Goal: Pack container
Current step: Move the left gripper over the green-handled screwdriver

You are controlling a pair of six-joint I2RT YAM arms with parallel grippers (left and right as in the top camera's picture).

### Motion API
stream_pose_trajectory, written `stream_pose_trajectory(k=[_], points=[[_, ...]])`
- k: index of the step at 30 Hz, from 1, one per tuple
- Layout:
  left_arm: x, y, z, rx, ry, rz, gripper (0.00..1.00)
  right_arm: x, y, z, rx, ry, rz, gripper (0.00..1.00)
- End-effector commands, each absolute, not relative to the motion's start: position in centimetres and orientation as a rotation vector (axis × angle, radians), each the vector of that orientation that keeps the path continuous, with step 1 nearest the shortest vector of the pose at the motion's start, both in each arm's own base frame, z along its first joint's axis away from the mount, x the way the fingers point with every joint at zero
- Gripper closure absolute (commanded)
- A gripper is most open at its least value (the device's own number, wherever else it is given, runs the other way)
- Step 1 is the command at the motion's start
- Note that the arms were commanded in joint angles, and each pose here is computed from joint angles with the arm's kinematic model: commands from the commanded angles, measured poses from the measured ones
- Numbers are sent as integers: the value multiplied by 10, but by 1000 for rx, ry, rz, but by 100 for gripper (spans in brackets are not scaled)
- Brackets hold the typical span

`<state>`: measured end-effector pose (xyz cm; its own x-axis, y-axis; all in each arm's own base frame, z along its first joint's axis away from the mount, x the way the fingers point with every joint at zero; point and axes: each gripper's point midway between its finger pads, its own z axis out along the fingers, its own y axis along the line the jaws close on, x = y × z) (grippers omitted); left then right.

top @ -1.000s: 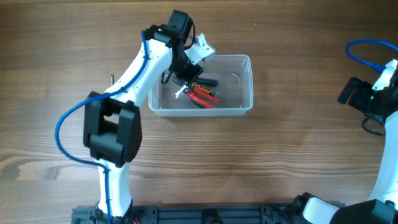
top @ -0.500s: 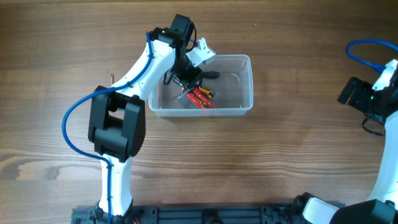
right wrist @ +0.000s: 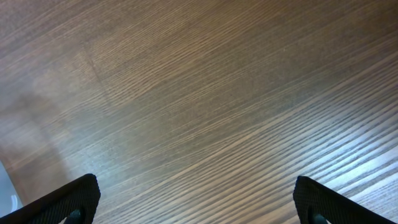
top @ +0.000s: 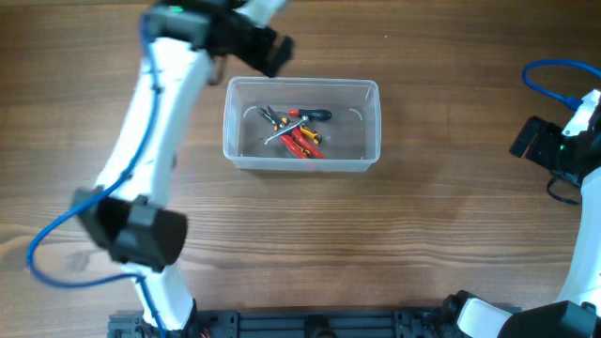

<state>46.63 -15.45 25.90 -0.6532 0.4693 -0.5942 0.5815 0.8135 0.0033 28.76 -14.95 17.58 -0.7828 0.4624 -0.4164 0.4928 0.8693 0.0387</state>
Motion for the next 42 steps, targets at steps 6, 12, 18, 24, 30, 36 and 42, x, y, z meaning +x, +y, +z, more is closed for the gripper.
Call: stream_pose_trajectory(k=[6, 12, 18, 24, 30, 36, 42], points=[[438, -71, 271, 432, 2579, -320, 0, 288, -149, 175, 724, 2616, -83, 0], [410, -11, 262, 107, 2737, -313, 0, 288, -149, 175, 724, 2616, -83, 0], [372, 65, 246, -214, 2900, -63, 0, 288, -149, 175, 724, 2616, -84, 0], [347, 94, 223, -418, 2993, -65, 0, 288, -149, 175, 724, 2616, -83, 0], [340, 70, 185, -312, 3065, -181, 0, 288, -149, 175, 724, 2617, -83, 0], [333, 63, 175, -162, 2909, -187, 0, 288, -149, 175, 724, 2616, -84, 0], [349, 88, 129, -186, 2912, -72, 0, 288, -149, 175, 723, 2617, -84, 0]])
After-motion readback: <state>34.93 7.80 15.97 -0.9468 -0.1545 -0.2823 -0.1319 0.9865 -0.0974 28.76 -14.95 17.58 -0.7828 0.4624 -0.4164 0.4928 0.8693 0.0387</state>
